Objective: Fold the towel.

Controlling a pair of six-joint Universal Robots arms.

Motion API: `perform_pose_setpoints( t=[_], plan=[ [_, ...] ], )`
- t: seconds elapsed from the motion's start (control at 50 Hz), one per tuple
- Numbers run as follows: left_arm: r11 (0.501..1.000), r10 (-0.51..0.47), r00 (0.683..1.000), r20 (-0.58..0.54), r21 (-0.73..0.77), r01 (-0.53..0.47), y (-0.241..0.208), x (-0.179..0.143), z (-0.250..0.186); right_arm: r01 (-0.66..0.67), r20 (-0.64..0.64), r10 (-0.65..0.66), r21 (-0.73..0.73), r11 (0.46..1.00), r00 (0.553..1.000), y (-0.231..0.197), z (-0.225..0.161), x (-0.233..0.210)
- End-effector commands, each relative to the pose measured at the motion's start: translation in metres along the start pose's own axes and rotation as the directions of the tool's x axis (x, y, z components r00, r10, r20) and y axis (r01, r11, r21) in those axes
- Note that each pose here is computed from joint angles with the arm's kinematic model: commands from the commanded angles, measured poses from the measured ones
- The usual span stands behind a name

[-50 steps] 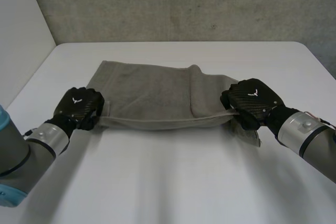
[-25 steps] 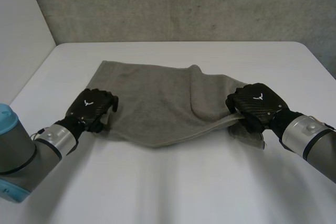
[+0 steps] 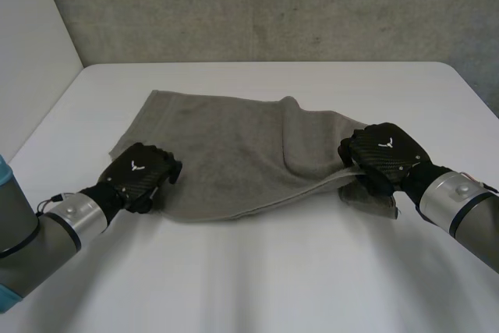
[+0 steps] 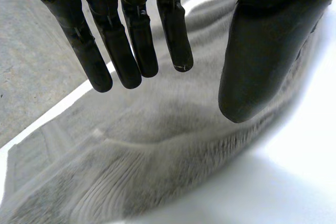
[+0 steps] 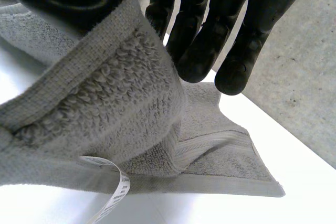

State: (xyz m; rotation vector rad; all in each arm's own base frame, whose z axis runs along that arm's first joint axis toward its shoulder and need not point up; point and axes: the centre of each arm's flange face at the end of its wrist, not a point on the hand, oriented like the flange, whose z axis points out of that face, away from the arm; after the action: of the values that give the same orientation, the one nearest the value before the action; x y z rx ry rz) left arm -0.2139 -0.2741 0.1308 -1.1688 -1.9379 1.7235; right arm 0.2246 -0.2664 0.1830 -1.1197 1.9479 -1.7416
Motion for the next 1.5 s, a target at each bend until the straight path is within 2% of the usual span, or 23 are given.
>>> perform_pose_setpoints(
  t=[0.02,0.14,0.48,1.5],
  plan=[
    [0.989,0.134,0.991,-0.014,-0.065,-0.135,0.012,-0.002,-0.003,-0.003,0.003,0.003,-0.003,1.0,1.0,0.001,0.0,-0.001],
    [0.979,0.178,0.984,-0.004,-0.103,-0.177,0.02,-0.005,0.0,-0.006,0.009,0.006,-0.008,1.0,1.0,0.003,0.0,-0.003],
    [0.976,0.167,0.986,0.005,-0.139,-0.165,0.033,-0.007,0.007,-0.007,0.013,0.007,-0.009,1.0,1.0,0.003,0.0,-0.004],
    [0.978,0.167,0.985,-0.033,-0.118,-0.169,0.027,0.008,0.006,-0.009,0.017,0.01,-0.015,1.0,1.0,0.004,-0.001,-0.007]
  ],
)
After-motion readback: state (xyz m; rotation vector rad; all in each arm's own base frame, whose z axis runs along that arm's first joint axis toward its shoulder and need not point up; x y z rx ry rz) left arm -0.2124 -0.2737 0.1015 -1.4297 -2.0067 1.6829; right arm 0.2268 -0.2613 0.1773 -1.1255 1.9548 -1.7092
